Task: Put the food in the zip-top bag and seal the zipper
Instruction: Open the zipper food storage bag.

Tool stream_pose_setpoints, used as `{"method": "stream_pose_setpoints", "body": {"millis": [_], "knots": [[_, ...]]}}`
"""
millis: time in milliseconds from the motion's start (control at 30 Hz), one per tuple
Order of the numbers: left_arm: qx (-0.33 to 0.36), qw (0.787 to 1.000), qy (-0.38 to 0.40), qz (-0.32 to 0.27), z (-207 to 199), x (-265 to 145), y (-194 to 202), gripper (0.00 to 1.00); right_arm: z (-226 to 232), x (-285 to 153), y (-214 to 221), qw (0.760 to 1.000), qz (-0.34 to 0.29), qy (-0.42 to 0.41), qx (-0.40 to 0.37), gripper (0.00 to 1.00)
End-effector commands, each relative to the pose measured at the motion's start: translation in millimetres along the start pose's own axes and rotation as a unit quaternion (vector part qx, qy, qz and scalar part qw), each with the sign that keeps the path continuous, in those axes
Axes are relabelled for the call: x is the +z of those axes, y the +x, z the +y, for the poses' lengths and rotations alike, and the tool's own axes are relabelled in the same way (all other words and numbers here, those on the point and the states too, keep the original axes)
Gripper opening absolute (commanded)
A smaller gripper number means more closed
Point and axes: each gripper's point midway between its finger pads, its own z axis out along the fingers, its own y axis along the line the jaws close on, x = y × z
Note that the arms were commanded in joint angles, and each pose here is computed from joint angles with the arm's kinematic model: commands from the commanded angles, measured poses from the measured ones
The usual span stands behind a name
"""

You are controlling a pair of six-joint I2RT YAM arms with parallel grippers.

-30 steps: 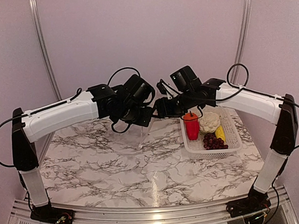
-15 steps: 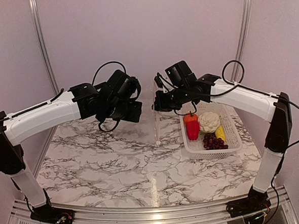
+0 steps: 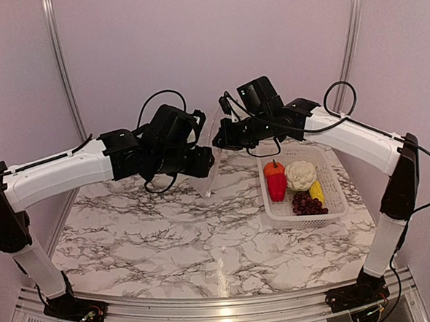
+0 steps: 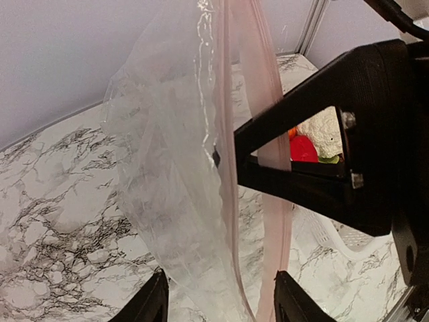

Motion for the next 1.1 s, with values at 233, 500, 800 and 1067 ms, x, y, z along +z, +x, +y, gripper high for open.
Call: {"method": "stream_pose_setpoints", "body": {"millis": [233,500,800,1067], "knots": [[0.001,0.993,-0.114,-0.026,26,19,-18,0.5,21,-3,-4,0.999,0.003,-0.041,0.002,0.0],[0.008,0.973,-0.22,-0.073,60,-3,-39,0.25,-31,5,21,0.995,0.064,0.074,0.033,0.0],[-0.023,0.975,-0.209,-0.075,69,-26,-31,0.05,-86,-43,8,0.974,0.007,0.217,0.065,0.0],[-0.038,0.977,-0.199,-0.063,68,-28,-23,0.02,-32,-23,8,0.997,0.019,0.058,0.048,0.14]]}}
